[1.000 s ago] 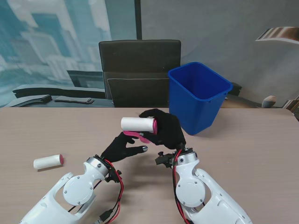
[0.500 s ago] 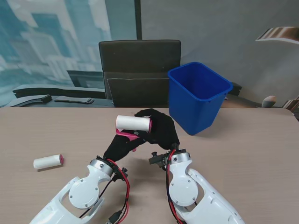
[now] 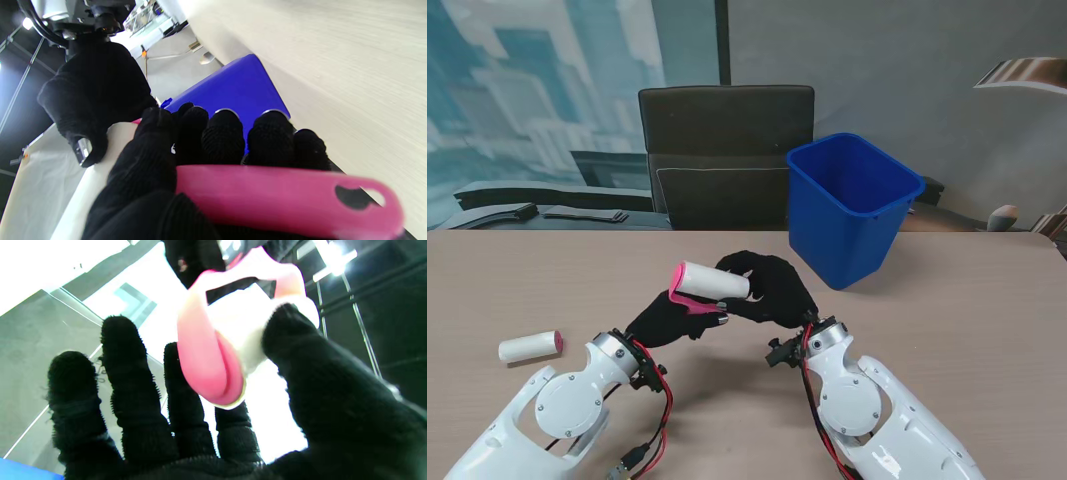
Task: Replace a lint-roller refill
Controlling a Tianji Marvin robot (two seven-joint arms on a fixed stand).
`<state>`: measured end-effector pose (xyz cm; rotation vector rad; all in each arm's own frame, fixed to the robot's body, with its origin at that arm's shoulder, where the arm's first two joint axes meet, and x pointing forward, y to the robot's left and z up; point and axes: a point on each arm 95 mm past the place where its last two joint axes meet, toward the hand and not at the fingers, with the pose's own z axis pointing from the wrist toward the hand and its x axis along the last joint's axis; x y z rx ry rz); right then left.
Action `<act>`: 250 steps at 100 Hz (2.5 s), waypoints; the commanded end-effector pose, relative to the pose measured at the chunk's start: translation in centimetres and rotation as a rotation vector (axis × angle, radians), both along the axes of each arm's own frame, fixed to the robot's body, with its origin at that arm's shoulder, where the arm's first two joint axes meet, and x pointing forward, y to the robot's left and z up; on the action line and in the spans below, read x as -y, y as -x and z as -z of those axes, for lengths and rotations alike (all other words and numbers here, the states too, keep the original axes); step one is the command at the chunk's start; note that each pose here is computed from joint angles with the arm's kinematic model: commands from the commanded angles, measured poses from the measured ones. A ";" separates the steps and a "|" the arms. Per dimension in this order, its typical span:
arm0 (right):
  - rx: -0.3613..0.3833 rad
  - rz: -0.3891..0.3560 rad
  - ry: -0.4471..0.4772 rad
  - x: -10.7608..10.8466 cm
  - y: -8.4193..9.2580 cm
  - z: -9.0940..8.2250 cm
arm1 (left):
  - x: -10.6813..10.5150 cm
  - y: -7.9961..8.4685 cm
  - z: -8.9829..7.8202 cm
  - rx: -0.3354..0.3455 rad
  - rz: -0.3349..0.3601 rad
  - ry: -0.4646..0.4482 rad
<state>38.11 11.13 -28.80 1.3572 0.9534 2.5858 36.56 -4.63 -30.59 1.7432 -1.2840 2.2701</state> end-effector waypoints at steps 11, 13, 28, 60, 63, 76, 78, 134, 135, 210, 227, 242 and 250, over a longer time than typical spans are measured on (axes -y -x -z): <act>-0.012 -0.047 0.082 1.5 0.1 0.8 | -1.2 -0.3 -0.5 0.005 0.067 -0.084; -0.013 -0.053 0.088 1.5 0.1 0.8 | -1.2 -0.2 -0.5 0.002 0.079 -0.092; -0.012 -0.100 0.118 1.7 0.1 1.0 | -1.2 -0.3 -0.6 -0.015 0.156 -0.136; -0.050 -0.184 0.161 1.2 0.1 1.5 | -1.2 -0.2 -0.6 -0.011 0.280 -0.226; -0.058 -0.191 0.162 1.2 0.1 1.5 | -1.2 -0.2 -0.6 -0.009 0.295 -0.240; -0.070 -0.208 0.145 0.7 0.2 1.7 | -1.2 -0.2 -0.5 -0.014 0.346 -0.272; -0.069 -0.208 0.142 0.6 0.2 1.7 | -1.1 -0.2 -0.5 -0.015 0.351 -0.274; -0.020 -0.119 0.074 -0.2 0.6 1.8 | -0.3 0.5 0.0 -0.093 0.248 -0.195; -0.019 -0.115 0.072 -0.2 0.6 1.8 | -0.3 0.5 0.0 -0.094 0.243 -0.192; 0.024 -0.030 0.000 -0.6 1.5 1.5 | 2.4 0.7 0.7 -0.018 0.025 -0.119; 0.022 -0.027 -0.003 -0.7 1.5 1.5 | 2.5 0.8 0.8 -0.018 0.024 -0.119; 0.019 -0.029 -0.010 -0.8 1.6 1.5 | 2.8 0.9 0.9 -0.019 0.014 -0.124; 0.016 -0.034 -0.008 -0.8 1.7 1.6 | 3.0 0.9 0.9 -0.014 0.003 -0.138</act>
